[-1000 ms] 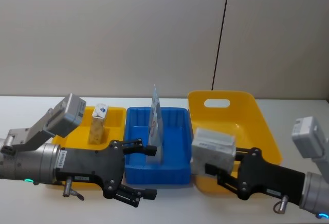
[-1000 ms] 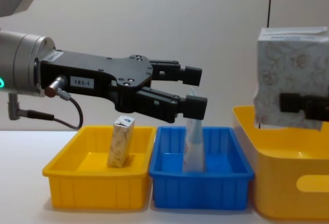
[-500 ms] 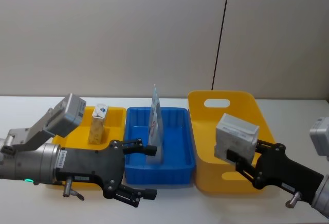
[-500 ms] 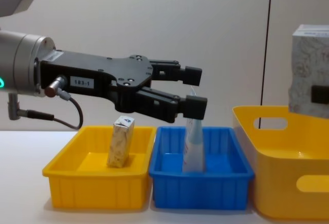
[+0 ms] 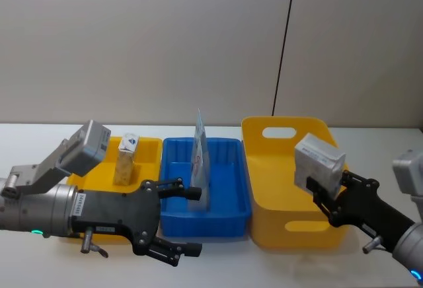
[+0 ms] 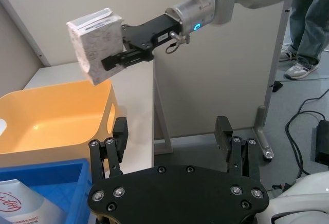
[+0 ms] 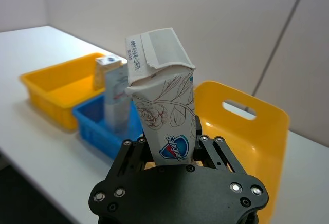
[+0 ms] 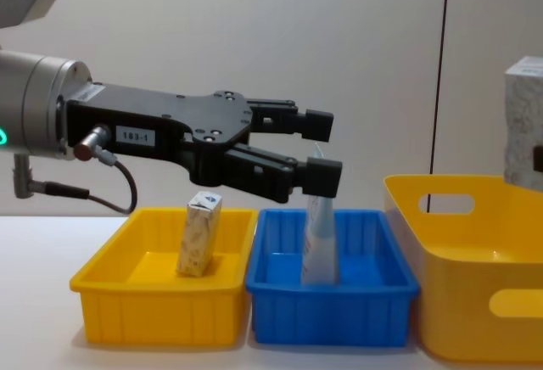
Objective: Bimanual collaborative sorting of washing and personal care products
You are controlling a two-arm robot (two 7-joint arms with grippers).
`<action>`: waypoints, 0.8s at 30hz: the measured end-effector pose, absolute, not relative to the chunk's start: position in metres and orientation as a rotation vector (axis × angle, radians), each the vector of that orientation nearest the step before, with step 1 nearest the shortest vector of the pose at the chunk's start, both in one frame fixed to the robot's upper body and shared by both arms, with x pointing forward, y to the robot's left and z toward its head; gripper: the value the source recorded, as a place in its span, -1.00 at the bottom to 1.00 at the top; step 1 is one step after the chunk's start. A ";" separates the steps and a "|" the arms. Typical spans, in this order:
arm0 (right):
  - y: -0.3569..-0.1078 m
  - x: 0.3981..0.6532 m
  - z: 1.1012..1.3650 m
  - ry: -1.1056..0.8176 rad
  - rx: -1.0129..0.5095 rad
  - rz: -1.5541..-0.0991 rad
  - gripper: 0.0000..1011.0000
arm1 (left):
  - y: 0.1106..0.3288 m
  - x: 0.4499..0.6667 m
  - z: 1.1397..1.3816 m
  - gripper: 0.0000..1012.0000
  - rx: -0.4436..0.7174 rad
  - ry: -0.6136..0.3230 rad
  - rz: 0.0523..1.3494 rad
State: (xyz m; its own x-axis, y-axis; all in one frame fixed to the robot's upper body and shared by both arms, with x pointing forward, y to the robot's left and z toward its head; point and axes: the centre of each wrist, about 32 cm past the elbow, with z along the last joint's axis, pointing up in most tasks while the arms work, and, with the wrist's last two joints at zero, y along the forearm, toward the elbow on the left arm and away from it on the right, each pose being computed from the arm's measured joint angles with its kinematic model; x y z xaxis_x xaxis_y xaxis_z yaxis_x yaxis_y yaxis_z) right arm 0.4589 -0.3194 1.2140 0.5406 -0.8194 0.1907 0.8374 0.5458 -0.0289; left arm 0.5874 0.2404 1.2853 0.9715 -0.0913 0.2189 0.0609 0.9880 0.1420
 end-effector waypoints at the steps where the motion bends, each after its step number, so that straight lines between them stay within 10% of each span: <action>1: -0.317 0.460 1.212 -0.165 -0.126 -1.015 -0.29 | 0.240 0.587 1.285 0.98 0.135 -0.227 -0.077; 24: -0.272 0.546 1.187 -0.184 -0.158 -1.289 -0.29 | 0.240 0.587 1.285 0.98 0.135 -0.227 -0.077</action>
